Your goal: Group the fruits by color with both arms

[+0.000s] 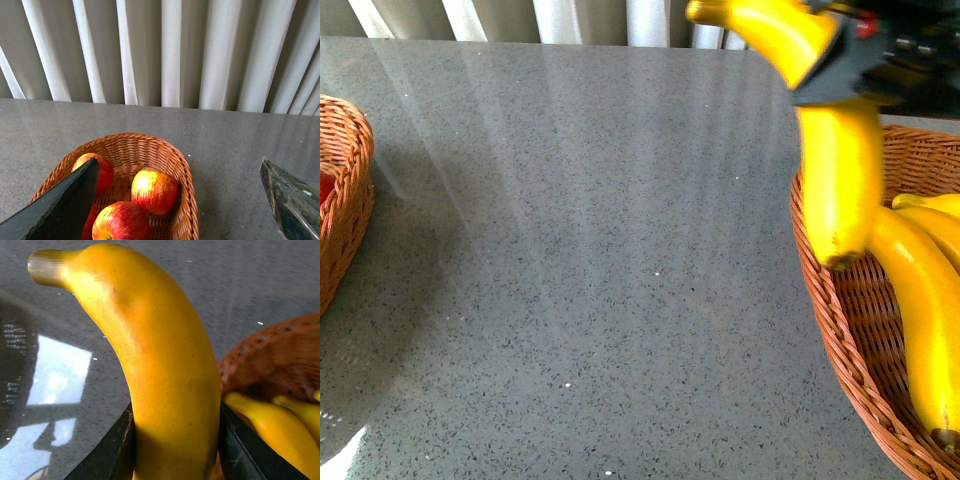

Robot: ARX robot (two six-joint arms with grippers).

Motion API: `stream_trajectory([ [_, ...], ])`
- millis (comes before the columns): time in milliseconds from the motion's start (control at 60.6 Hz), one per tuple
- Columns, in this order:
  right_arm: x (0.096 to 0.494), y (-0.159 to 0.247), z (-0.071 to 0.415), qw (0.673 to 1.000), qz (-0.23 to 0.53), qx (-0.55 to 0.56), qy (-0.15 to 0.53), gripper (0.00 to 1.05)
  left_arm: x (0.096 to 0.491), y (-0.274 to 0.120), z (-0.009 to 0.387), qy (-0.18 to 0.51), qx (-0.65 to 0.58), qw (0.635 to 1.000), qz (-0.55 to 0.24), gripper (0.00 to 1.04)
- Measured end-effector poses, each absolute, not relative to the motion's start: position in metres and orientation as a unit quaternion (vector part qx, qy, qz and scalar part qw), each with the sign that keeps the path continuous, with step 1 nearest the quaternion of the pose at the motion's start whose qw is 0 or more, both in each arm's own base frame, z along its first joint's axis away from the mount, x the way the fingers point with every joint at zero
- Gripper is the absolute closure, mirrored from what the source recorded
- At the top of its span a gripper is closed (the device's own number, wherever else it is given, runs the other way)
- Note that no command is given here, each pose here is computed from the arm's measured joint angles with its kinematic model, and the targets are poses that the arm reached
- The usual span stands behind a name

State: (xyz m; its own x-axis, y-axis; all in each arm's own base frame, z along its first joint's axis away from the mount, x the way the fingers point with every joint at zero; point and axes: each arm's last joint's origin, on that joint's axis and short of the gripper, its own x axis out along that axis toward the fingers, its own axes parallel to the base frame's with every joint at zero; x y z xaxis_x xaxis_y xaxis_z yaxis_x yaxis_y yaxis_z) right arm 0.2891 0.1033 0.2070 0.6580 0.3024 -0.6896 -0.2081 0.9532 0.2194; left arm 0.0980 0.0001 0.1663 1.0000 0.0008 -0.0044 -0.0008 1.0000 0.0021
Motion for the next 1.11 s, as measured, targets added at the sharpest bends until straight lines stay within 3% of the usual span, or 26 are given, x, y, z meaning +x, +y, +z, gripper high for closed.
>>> stream_trajectory([
  [247, 0.257, 0.06, 0.178, 0.9, 0.099, 0.074, 0.419, 0.7, 0.098, 0.0, 0.166, 0.002, 0.001, 1.0, 0.001, 0.09],
  [627, 0.249, 0.01, 0.159, 0.889, 0.061, 0.075, 0.448, 0.7, 0.098, 0.0, 0.166, 0.002, 0.001, 1.0, 0.0, 0.09],
  [1105, 0.251, 0.001, 0.147, 0.885, 0.05, 0.054, 0.459, 0.7, 0.098, 0.0, 0.166, 0.002, 0.001, 1.0, 0.001, 0.09],
])
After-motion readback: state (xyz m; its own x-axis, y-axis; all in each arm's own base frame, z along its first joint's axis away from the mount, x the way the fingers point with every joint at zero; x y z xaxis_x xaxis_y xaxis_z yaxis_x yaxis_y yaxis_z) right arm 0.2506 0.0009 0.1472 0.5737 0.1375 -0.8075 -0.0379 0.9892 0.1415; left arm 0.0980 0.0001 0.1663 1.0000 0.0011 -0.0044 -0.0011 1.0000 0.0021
